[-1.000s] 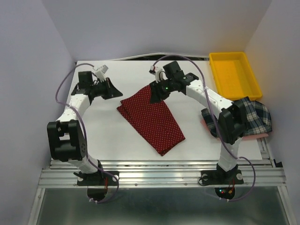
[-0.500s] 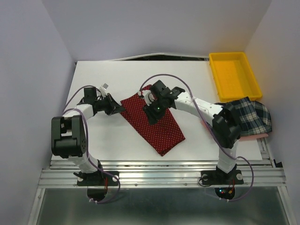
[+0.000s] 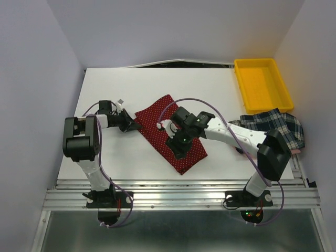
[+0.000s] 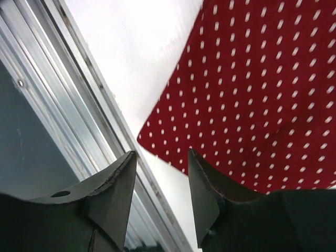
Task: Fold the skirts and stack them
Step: Fold the skirt
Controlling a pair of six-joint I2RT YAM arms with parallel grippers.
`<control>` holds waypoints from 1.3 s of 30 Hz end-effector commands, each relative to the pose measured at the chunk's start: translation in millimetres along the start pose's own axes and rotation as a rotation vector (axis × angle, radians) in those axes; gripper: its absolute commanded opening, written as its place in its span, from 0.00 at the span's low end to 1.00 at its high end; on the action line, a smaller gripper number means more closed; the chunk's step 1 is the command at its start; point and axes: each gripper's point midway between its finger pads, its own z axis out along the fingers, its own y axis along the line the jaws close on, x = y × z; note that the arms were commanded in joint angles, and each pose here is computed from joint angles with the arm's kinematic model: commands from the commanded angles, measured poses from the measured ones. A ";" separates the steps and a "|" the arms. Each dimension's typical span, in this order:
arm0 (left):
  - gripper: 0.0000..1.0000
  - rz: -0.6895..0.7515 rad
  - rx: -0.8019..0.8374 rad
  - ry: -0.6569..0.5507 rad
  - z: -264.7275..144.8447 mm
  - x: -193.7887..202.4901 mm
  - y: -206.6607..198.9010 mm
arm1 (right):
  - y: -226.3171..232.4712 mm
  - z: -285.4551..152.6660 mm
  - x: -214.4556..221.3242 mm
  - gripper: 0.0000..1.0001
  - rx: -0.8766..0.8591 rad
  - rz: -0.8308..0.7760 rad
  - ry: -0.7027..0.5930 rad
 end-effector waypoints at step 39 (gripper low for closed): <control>0.00 -0.019 -0.017 0.008 16.2 -11.6 20.6 | 9.1 59.0 59.5 0.17 0.140 0.060 0.192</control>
